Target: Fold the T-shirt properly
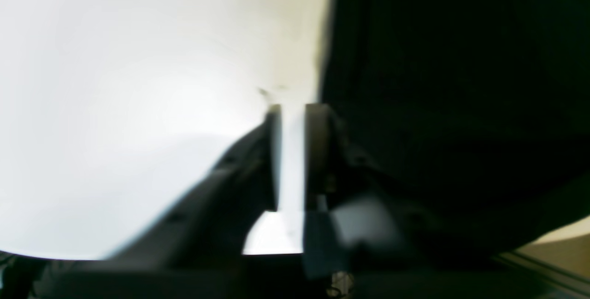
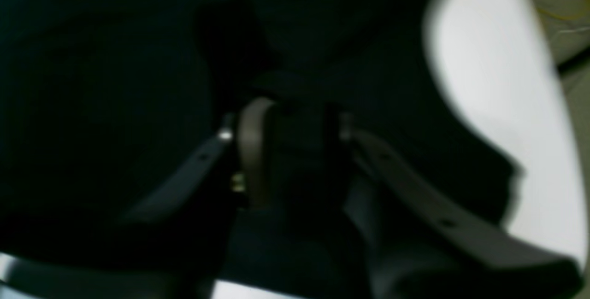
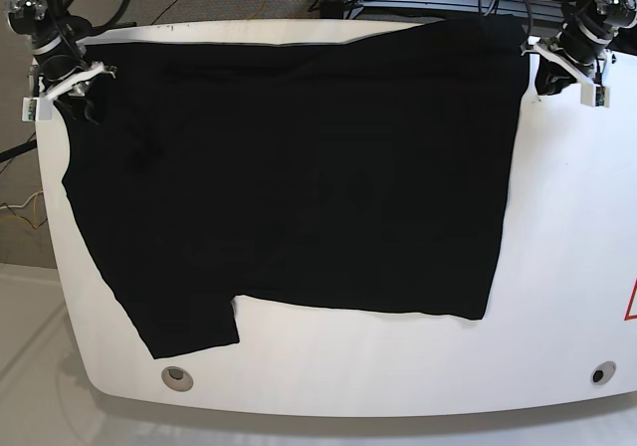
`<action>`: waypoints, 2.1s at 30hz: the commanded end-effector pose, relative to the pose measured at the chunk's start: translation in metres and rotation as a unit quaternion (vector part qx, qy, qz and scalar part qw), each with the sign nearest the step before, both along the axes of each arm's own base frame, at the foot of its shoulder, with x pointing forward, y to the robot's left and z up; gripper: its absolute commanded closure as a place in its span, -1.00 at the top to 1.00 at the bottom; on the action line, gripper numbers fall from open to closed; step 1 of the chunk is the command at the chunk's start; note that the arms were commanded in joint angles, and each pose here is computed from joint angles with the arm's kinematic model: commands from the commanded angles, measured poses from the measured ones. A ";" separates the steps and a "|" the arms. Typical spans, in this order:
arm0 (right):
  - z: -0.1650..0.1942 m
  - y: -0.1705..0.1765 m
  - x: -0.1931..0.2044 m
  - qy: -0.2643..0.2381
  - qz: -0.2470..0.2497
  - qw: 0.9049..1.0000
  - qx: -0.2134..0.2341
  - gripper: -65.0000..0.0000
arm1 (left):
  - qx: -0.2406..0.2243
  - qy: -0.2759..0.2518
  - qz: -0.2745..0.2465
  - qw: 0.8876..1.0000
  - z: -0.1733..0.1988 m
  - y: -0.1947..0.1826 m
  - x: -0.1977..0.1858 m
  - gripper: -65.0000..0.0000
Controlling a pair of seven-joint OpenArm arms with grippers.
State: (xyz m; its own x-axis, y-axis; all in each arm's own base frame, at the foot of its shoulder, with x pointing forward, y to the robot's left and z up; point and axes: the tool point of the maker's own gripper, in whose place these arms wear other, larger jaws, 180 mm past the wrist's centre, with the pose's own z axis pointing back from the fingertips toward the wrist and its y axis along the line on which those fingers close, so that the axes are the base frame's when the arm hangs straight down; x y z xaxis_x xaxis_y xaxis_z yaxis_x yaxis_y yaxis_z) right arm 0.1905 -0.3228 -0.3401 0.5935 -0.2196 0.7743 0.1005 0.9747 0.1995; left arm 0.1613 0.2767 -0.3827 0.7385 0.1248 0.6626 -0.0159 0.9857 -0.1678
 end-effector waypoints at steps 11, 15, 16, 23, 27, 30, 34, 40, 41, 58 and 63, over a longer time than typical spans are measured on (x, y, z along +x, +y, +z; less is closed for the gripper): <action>0.008 0.020 0.014 -0.055 -0.016 0.996 0.065 -0.56 | -0.019 -0.016 -0.017 1.000 0.006 -0.017 0.027 -0.99; 0.015 0.023 0.016 -0.070 -0.012 0.995 0.071 -0.56 | -0.019 -0.006 -0.023 1.000 0.006 -0.019 0.029 -0.99; 0.017 0.024 0.017 -0.073 -0.011 0.995 0.072 -0.56 | -0.018 -0.011 -0.024 0.999 0.009 -0.019 0.031 -0.99; 0.018 0.023 0.017 -0.074 -0.011 0.995 0.071 -0.56 | -0.027 -0.029 -0.016 0.999 0.027 -0.017 0.018 -0.98; 0.017 0.022 0.017 -0.073 -0.010 0.995 0.070 -0.56 | -0.042 -0.022 -0.008 0.999 0.028 -0.015 0.002 -0.97; 0.017 0.022 0.017 -0.072 -0.011 0.995 0.070 -0.56 | -0.046 -0.012 0.003 0.999 0.026 -0.010 -0.012 -0.83; 0.017 0.023 0.017 -0.074 -0.011 0.995 0.072 -0.56 | -0.045 0.002 0.017 0.999 0.025 -0.002 -0.029 -0.33; 0.016 0.023 0.017 -0.073 -0.011 0.995 0.072 -0.56 | -0.041 0.007 0.035 0.999 0.027 0.009 -0.040 -0.06; 0.016 0.023 0.017 -0.073 -0.011 0.995 0.072 -0.56 | -0.039 0.006 0.033 0.999 0.028 0.009 -0.041 -0.07; 0.016 0.023 0.016 -0.072 -0.011 0.995 0.072 -0.56 | -0.067 0.016 0.010 0.998 0.005 0.001 -0.040 0.03; 0.015 0.023 0.016 -0.071 -0.011 0.995 0.072 -0.56 | -0.088 0.028 0.007 0.996 -0.008 -0.007 -0.041 0.03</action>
